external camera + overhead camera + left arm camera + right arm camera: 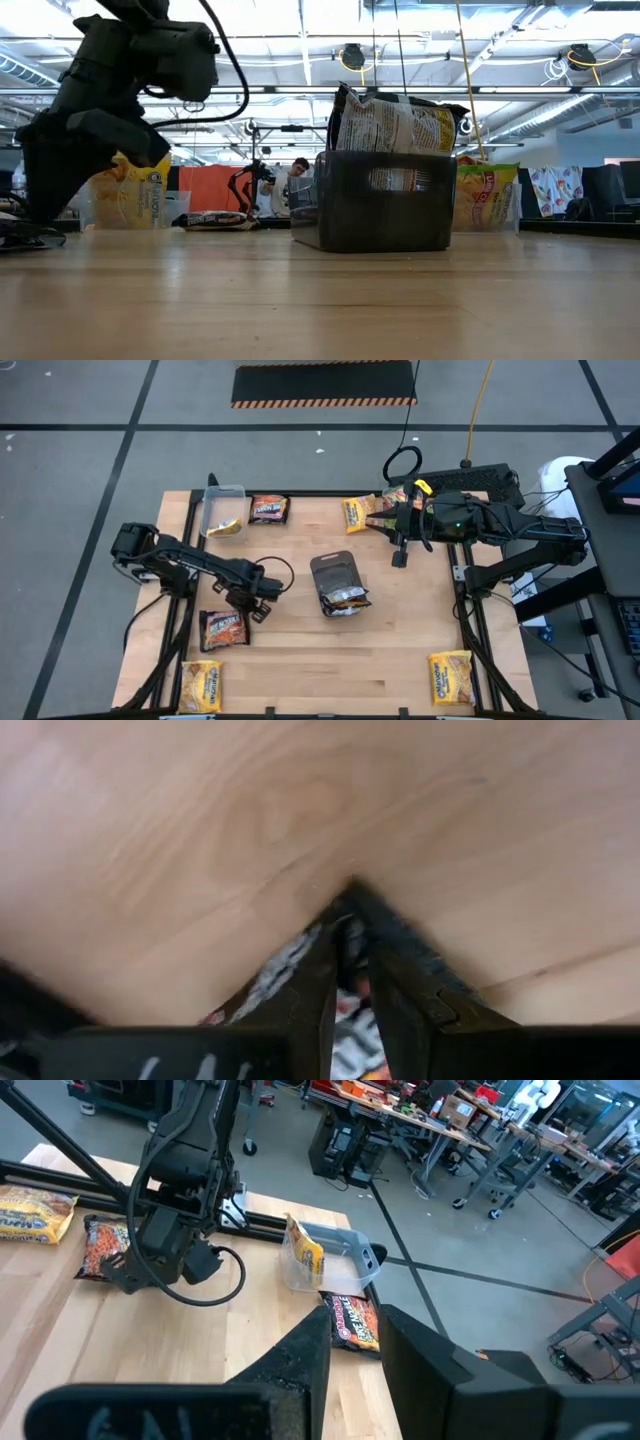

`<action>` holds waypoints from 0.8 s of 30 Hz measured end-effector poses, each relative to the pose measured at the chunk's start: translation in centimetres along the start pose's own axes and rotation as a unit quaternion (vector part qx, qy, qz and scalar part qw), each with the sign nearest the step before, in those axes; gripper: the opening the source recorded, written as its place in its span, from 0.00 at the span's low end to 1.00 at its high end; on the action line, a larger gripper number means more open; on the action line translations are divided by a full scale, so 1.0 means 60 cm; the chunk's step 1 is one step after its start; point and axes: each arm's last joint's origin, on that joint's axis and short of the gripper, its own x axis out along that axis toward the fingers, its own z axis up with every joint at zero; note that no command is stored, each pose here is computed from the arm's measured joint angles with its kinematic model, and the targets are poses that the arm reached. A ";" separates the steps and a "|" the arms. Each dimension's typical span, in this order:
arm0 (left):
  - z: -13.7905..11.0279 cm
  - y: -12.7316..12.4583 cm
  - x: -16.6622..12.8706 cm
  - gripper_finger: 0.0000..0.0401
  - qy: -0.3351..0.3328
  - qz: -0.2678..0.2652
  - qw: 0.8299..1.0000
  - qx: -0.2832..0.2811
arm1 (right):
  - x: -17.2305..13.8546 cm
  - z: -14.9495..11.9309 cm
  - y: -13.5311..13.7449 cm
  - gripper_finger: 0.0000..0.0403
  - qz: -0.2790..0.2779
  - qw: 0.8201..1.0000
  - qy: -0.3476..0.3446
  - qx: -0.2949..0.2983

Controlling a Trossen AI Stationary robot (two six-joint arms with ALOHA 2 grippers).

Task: Sort Maruchan noodles
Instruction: Put the bottom black noodle pack into the black bin

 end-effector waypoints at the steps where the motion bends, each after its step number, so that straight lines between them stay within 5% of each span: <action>1: 0.002 -0.003 0.000 0.17 -0.005 -0.010 1.000 0.007 | 0.000 0.000 0.000 0.21 0.000 1.000 -0.001 -0.004; 7: 0.010 -0.019 -0.002 0.17 -0.032 -0.057 0.997 0.033 | 0.000 0.006 -0.002 0.21 -0.005 1.000 -0.018 -0.006; 24: 0.007 -0.008 -0.001 0.17 -0.037 -0.015 0.998 0.046 | 0.000 0.006 -0.002 0.21 -0.005 1.000 -0.017 -0.013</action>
